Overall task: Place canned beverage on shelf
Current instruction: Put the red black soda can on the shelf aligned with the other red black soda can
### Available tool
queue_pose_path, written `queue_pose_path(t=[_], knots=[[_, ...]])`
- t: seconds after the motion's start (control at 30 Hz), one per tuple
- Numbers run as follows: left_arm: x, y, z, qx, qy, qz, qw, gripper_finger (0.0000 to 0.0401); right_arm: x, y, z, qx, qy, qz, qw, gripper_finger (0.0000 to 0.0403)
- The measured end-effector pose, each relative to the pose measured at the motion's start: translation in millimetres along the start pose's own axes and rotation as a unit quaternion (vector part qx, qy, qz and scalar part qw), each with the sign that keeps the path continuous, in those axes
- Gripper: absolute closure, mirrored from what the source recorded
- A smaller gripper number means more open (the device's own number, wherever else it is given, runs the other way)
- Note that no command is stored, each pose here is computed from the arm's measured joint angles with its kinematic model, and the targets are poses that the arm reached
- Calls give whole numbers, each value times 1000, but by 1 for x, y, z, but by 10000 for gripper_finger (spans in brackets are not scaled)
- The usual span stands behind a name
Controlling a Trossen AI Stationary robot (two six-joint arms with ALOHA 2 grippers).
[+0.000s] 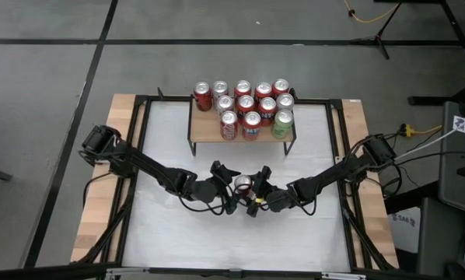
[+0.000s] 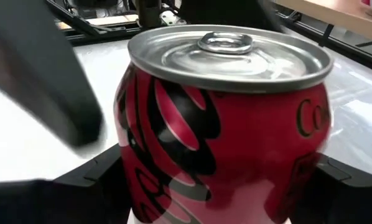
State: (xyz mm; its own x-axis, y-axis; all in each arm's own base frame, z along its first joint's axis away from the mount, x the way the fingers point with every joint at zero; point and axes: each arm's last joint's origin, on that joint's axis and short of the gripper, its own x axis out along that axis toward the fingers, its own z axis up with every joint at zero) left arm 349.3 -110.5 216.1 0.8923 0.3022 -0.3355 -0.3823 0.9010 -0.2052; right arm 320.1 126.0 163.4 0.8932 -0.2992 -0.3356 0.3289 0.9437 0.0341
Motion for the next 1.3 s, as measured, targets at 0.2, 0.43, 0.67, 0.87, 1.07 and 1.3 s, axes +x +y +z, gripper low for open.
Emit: queue_pose_path(t=[0.2, 0.43, 0.67, 0.87, 1.07, 1.3], knots=[[5, 1, -4, 2, 6, 2, 1000, 31, 0, 0, 1, 18, -3, -3, 1000, 102], [14, 3, -11, 0, 6, 6, 1000, 31, 0, 0, 1, 18, -3, -3, 1000, 102], [16, 2, -13, -3, -1, 9, 1000, 52, 0, 0, 0, 16, -1, -4, 1000, 102], [16, 2, -13, -2, -2, 9, 1000, 92, 0, 0, 0, 14, 0, -2, 1000, 101], [16, 2, -13, -2, -1, 10, 1000, 115, 0, 1, -1, 13, 8, 14, 1000, 75], [13, 2, -10, 23, 2, 4, 1000, 119, 0, 2, -1, 0, 7, 19, 1000, 52]])
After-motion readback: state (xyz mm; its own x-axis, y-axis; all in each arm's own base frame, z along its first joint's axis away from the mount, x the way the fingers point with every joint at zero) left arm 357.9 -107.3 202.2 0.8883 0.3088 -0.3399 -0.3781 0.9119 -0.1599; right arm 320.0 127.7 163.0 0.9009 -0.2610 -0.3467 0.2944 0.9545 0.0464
